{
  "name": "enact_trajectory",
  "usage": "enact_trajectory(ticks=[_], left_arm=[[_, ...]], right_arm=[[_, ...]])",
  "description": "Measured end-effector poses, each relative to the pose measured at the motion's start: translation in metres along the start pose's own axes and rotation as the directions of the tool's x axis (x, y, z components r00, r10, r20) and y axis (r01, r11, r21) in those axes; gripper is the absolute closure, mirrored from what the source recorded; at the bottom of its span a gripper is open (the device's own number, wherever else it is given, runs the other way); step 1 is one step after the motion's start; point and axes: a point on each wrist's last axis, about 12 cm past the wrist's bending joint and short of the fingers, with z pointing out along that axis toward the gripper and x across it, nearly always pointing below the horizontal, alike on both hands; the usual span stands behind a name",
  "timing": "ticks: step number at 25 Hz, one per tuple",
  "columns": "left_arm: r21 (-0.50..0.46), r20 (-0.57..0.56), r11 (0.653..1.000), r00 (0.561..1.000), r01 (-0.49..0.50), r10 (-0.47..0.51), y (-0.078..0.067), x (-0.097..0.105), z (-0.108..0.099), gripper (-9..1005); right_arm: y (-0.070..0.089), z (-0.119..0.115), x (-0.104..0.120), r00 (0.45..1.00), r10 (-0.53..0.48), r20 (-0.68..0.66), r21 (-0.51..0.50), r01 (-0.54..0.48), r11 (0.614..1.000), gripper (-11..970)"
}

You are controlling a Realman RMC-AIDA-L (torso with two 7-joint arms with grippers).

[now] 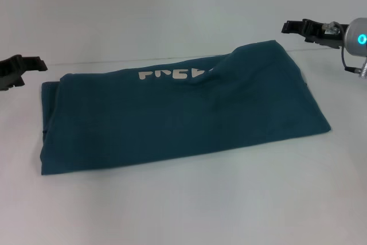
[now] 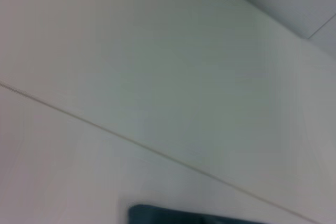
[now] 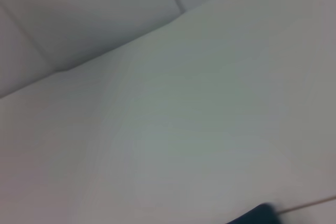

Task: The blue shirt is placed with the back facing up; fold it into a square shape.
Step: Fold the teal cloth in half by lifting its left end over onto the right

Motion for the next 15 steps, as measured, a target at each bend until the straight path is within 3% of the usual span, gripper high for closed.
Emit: enact_trajectory(ticks=[2,8,10,15], left_arm=[[0.046,0.015,0.999,1.000,0.025,-0.026,0.001,0.001,-0.007,280],[0.154,0.014,0.984,0.996,0.086,-0.089,0.007,0.011,-0.023,286],[0.173,-0.006,0.980,0.995,0.101,-0.102,0.010,0.016,-0.026,288],[0.251,-0.045,0.951,0.983,0.183,-0.177,0.023,0.034,-0.038,291]], right_arm=[[0.000,-0.009,-0.002,1.000,0.010,-0.016,-0.063,-0.011,0.998,289],[0.009,-0.027,0.011,0.992,-0.043,-0.118,-0.283,0.008,0.959,239],[0.009,-0.030,0.017,0.988,-0.056,-0.143,-0.310,0.009,0.951,233],[-0.009,-0.066,0.042,0.978,-0.067,-0.199,-0.478,-0.037,0.877,230]])
